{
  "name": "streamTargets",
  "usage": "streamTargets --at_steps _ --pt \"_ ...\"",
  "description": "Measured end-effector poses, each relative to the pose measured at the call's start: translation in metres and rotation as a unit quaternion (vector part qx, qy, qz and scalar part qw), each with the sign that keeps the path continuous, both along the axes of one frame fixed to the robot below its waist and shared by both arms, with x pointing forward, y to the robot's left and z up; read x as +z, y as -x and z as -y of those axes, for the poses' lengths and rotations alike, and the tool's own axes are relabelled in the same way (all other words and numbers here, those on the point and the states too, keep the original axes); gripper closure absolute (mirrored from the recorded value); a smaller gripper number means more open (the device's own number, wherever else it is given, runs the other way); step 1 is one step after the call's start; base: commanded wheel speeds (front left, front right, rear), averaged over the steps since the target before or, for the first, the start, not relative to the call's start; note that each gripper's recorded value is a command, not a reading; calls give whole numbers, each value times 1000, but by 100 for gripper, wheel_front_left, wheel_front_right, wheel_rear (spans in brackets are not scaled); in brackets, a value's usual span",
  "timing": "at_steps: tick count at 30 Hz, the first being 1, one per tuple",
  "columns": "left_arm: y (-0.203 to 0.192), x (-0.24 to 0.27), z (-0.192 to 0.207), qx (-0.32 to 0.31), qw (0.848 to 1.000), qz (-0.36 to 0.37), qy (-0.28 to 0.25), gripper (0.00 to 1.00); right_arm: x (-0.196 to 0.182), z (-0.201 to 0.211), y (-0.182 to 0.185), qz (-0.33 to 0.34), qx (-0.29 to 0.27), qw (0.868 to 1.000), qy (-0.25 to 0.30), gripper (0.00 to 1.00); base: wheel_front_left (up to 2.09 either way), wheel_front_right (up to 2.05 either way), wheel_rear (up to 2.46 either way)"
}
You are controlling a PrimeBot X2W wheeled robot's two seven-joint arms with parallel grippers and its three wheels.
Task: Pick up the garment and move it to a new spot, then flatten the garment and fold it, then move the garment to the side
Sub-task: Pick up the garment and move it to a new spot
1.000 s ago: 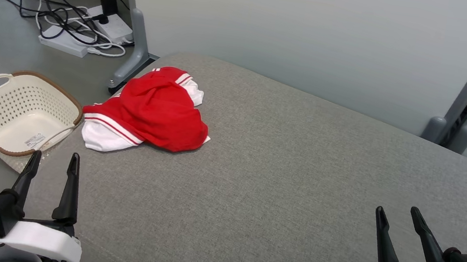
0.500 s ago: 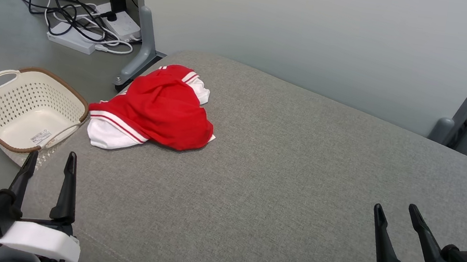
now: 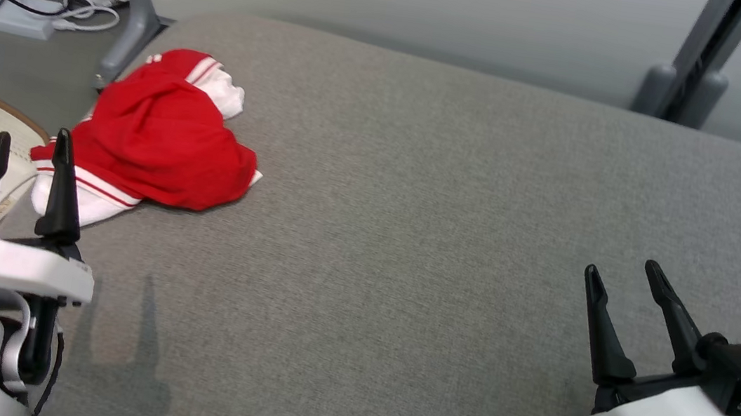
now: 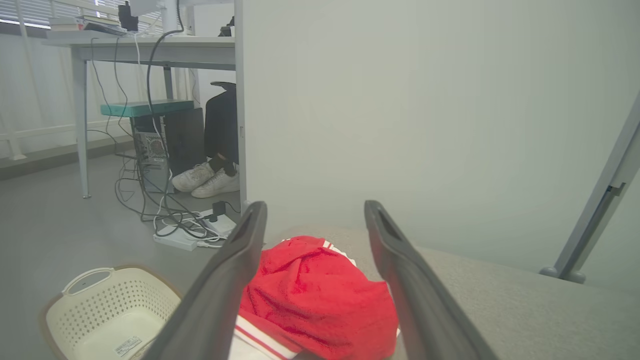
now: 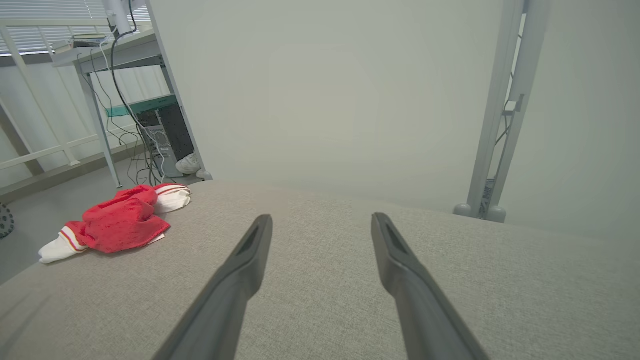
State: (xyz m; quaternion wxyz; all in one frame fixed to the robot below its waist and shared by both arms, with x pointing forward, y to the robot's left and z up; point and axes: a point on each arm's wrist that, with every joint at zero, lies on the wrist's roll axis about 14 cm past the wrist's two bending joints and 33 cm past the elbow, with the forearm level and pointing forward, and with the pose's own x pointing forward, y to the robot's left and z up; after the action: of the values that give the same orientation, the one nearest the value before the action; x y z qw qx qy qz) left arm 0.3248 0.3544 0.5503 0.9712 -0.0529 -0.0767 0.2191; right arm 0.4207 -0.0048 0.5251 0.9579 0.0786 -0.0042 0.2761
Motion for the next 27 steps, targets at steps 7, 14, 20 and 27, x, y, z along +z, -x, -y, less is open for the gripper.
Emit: streamTargets --at_steps 7,14,20,27 --pt "-77 -51 0 -39 996 -66 51 0 -26 25 -25 -25 -33 999 10 0 0 0 0" --pt "-127 -148 18 -70 969 -205 121 0 -68 52 -41 -67 -69 995 19 0 0 0 0" --pt "-123 -202 30 -76 938 -302 153 0 -87 62 -43 -89 -82 992 22 0 0 0 0" --pt "-120 -196 17 -65 941 -305 132 100 -82 58 -42 -83 -78 993 18 0 0 0 0"
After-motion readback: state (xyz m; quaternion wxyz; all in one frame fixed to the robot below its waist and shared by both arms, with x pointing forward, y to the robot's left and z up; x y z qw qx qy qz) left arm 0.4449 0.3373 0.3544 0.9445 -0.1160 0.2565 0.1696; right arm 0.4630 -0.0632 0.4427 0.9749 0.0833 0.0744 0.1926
